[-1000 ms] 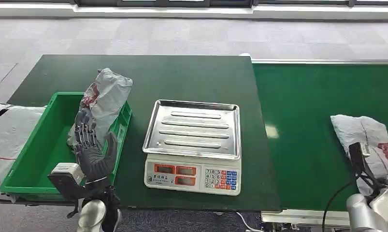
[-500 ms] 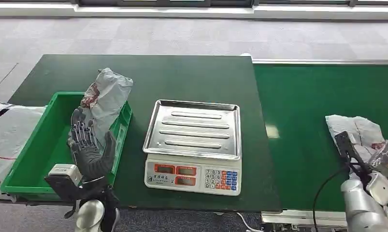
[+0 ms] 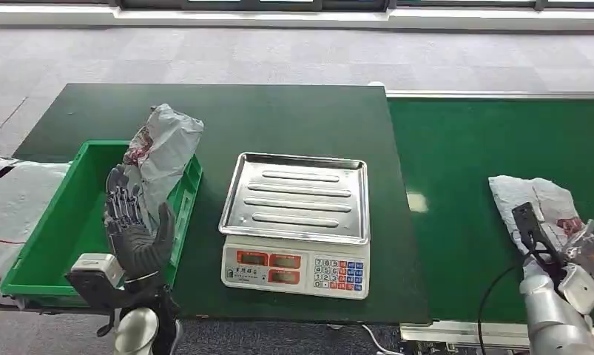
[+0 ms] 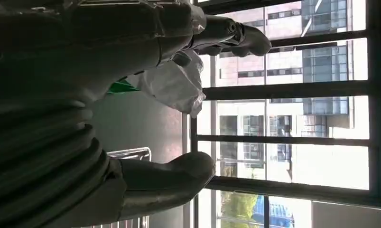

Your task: Moved the parcel from conveyor to table for the left to box.

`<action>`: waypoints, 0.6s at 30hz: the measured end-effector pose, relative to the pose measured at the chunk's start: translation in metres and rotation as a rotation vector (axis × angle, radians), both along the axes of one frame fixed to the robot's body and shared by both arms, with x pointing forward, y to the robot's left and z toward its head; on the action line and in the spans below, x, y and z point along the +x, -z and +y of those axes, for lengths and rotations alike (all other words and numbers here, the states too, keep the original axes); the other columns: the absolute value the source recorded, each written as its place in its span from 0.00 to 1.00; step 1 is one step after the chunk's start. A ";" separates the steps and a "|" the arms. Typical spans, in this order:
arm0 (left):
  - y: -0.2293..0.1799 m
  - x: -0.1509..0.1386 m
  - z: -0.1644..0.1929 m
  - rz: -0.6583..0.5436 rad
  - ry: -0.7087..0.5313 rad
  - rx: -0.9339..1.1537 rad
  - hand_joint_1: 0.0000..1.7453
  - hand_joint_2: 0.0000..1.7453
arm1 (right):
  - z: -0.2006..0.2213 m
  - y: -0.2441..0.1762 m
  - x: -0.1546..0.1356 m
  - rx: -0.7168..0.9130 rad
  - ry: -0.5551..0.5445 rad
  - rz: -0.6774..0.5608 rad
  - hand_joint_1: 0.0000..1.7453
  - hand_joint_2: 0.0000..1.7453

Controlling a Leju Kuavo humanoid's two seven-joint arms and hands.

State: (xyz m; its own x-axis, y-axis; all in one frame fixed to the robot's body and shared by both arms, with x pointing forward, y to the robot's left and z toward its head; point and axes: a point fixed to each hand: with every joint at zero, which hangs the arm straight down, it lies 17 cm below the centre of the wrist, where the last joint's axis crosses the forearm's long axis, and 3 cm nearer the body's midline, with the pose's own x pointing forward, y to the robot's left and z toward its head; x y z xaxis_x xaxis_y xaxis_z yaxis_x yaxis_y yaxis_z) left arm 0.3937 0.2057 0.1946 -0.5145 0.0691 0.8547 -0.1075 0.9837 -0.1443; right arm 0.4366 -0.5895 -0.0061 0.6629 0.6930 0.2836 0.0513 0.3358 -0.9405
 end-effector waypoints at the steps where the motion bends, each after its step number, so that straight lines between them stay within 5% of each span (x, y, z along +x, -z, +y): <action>1: 0.000 0.000 0.000 0.000 0.000 0.000 0.00 1.00 | 0.001 0.002 0.000 0.011 -0.003 0.007 0.00 1.00; 18: 0.001 0.001 -0.002 0.009 0.008 0.013 0.00 1.00 | 0.026 0.045 -0.011 0.186 -0.030 0.163 0.00 1.00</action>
State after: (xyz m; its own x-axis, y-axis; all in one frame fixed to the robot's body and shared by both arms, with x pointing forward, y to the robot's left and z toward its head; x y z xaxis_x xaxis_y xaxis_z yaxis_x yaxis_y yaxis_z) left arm 0.3945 0.2034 0.1933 -0.5061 0.0621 0.8603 -0.1008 0.9863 -0.1305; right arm 0.4260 -0.5631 -0.0513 0.6904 0.6590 0.2985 -0.1090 0.5026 -0.8576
